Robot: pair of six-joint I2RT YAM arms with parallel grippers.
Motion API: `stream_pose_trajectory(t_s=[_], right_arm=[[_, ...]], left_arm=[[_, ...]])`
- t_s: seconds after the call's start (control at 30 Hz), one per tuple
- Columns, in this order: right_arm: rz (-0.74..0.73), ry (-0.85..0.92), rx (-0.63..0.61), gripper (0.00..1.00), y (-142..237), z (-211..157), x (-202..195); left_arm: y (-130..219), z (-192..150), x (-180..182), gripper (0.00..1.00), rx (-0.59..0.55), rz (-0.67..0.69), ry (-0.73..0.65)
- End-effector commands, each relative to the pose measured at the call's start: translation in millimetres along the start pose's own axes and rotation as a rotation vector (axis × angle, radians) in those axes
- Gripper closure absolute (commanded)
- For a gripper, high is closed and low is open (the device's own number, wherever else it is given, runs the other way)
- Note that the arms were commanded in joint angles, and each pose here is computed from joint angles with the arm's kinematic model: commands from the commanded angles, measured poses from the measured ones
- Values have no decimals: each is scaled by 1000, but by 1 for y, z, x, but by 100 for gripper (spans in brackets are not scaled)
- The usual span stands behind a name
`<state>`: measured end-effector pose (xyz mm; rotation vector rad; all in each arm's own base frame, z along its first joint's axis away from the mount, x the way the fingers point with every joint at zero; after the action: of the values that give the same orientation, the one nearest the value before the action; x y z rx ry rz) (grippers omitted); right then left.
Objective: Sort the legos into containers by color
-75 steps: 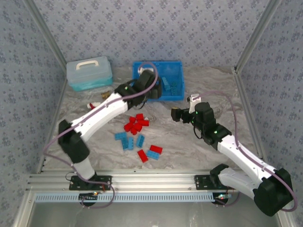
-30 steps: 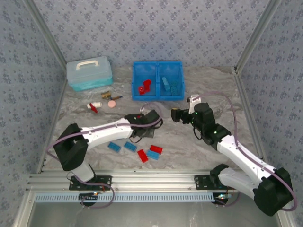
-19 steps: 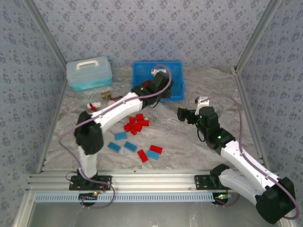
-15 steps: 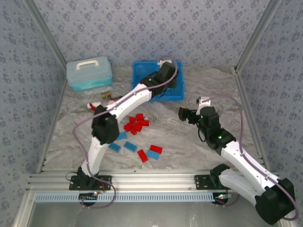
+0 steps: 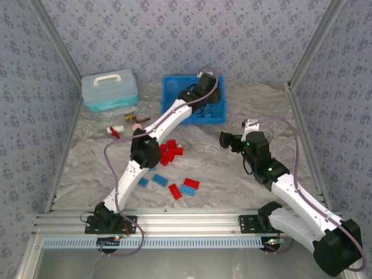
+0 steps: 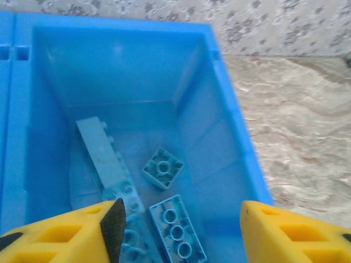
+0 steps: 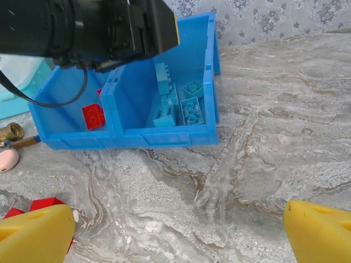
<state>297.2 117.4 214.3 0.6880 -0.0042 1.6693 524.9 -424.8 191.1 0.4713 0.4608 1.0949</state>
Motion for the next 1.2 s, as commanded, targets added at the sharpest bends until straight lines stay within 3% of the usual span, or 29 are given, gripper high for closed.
stream_pose_trajectory(t_s=[0.0, 0.1, 0.27, 0.4, 0.47, 0.6, 0.77, 1.03, 1.17], right_arm=[[15, 4, -22, 0, -2, 0, -1], [45, 42, 45, 0, -4, -5, 10], [244, 195, 349, 0, -2, -57, 68], [238, 462, 516, 0, -10, -107, 98], [249, 508, 582, 1, -20, -125, 106], [274, 621, 658, 6, -49, -148, 122], [261, 788, 715, 9, -91, -176, 135], [236, 907, 780, 13, -135, -210, 134], [245, 922, 850, 27, -138, -228, 126]], left_arm=[[88, 71, -19, 38, -118, -102, -18], [143, 74, -16, 33, -56, -132, -85], [246, 50, 14, 22, 4, -128, -260], [315, 11, 76, 14, -11, 61, -320], [346, -8, 105, 11, -28, 146, -313], [393, -50, 139, 2, -114, 189, -393], [407, -98, 169, 1, -158, 260, -408], [380, -158, 152, 1, -162, 90, -479], [371, -176, 135, 1, -199, -25, -486]])
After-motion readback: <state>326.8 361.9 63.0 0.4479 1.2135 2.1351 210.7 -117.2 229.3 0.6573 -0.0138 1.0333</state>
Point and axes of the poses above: each hand's point on the last joint's axis, 136 mm out from that joint toward the fingers, its own y axis back along the fingers, its own x axis along the line the jaws close on, z = x × y, the point moved 1 cm from there along y, back along the fingers, and after that the axes turned 13 degrees about -y, right-handed, at the moved point
